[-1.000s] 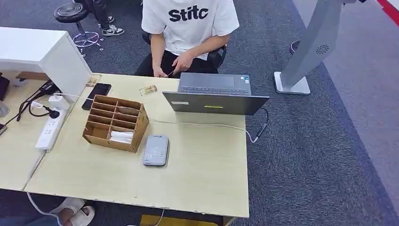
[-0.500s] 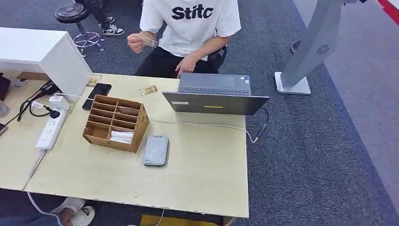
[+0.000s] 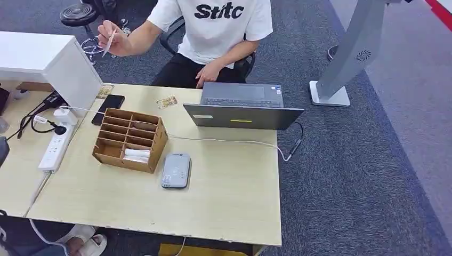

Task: Pass the card to the sensor for recognition and then transmit it.

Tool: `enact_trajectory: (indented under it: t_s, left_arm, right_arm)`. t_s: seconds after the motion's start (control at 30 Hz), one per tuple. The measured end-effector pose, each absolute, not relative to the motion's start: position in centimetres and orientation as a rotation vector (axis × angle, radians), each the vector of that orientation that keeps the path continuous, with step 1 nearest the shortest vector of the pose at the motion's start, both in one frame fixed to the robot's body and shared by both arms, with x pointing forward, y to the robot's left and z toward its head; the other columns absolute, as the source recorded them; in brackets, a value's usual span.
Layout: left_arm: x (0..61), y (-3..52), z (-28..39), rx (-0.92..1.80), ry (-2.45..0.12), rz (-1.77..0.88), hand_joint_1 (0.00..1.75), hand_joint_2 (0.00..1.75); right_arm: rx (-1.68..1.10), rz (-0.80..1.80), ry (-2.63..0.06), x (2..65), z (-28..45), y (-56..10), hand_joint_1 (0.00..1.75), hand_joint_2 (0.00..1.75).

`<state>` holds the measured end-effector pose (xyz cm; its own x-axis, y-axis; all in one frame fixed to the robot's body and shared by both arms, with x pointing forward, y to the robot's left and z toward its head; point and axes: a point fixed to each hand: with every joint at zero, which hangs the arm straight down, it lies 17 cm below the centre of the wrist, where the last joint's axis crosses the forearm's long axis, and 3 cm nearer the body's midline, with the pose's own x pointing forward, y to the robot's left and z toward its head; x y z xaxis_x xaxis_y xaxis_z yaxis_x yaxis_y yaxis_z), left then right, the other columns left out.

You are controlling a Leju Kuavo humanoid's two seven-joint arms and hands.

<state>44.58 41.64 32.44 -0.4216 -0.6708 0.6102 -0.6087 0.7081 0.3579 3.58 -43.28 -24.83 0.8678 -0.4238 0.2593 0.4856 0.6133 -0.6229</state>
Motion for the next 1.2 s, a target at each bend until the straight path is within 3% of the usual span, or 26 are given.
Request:
enact_trajectory:
  t_s: [0.33, 0.93, 0.97, 1.03, 1.07, 1.17, 1.2]
  left_arm:
    - [51.5, 38.6, 32.1, 0.985, -2.056, -0.289, 0.0, 1.75]
    - [54.9, 32.3, 29.5, 0.911, -1.974, -0.517, 0.0, 1.75]
    - [55.0, 32.1, 29.5, 0.908, -1.973, -0.523, 0.12, 1.75]
    - [55.0, 31.6, 29.3, 0.899, -1.972, -0.541, 1.48, 1.75]
    - [55.0, 31.2, 29.1, 0.892, -1.972, -0.552, 1.62, 1.75]
    - [55.1, 30.4, 28.9, 0.876, -1.974, -0.57, 1.66, 1.75]
    - [55.1, 30.1, 28.7, 0.872, -1.973, -0.577, 1.75, 1.75]
  right_arm:
    - [-0.727, -0.483, -0.085, 4.4, -25.0, -42.6, 0.0, 1.75]
    - [-0.725, -0.439, -0.093, 4.9, -24.9, -42.5, 0.0, 1.75]
    - [-0.725, -0.436, -0.095, 4.9, -24.9, -42.5, 0.0, 1.75]
    - [-0.725, -0.432, -0.096, 4.9, -24.9, -42.5, 0.0, 1.75]
    - [-0.725, -0.429, -0.095, 5.0, -25.0, -42.5, 0.0, 1.75]
    - [-0.724, -0.421, -0.098, 5.1, -24.9, -42.5, 0.0, 1.75]
    - [-0.724, -0.421, -0.098, 5.1, -25.0, -42.5, 0.0, 1.75]
